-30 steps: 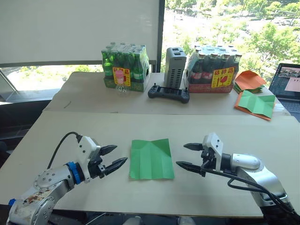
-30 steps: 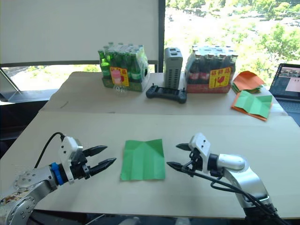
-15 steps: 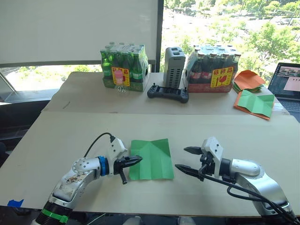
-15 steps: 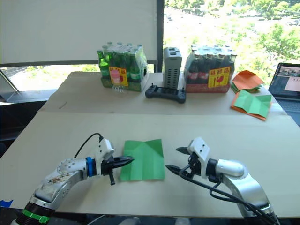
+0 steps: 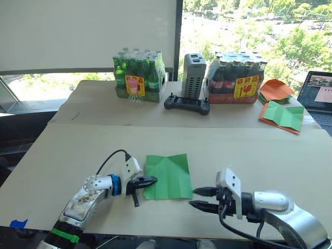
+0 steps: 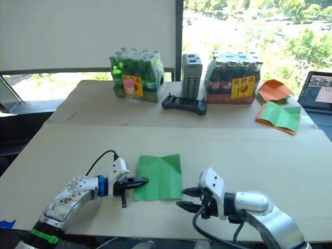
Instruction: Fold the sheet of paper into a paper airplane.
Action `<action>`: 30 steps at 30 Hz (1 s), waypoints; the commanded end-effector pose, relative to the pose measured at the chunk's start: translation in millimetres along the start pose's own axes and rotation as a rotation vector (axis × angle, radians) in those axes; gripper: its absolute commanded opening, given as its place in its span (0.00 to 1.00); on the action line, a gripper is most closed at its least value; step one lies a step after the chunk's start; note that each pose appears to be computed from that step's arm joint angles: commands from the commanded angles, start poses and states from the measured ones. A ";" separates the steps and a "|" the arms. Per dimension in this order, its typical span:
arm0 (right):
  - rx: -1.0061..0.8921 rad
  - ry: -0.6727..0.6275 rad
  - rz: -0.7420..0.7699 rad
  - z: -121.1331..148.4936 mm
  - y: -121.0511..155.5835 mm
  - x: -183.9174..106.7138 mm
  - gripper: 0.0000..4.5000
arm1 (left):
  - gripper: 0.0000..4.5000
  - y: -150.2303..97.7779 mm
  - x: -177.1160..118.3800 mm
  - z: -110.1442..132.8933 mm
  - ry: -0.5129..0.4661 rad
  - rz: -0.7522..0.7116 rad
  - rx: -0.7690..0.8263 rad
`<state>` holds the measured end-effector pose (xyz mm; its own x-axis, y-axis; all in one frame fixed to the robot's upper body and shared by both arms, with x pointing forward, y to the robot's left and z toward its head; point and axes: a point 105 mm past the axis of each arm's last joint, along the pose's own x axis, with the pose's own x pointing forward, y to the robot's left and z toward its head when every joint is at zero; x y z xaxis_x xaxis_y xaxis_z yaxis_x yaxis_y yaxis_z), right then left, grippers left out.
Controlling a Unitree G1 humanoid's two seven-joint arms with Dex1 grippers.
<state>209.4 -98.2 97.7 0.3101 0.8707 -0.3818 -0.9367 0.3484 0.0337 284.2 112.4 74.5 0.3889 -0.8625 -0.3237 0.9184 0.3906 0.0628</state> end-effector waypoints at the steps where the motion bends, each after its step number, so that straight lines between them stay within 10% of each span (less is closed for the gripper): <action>1: -0.013 0.002 -0.022 0.2 5.4 9.2 0.13 | 0.00 -1.9 2.5 -3.5 0.028 -0.025 0.012; 3: -0.014 0.012 -0.021 -3.1 8.8 13.1 0.00 | 0.00 -1.7 3.3 -3.8 0.035 -0.032 0.020; 30: -0.035 0.023 -0.347 -15.7 -23.1 17.1 0.00 | 0.00 29.3 17.5 -5.4 0.201 -0.134 0.224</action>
<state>220.6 -84.9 71.4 0.5275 0.7489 -0.4011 -0.8354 0.5431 -0.0844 316.5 101.3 79.9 0.2624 -0.8533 -0.4507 0.9602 0.1845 0.2097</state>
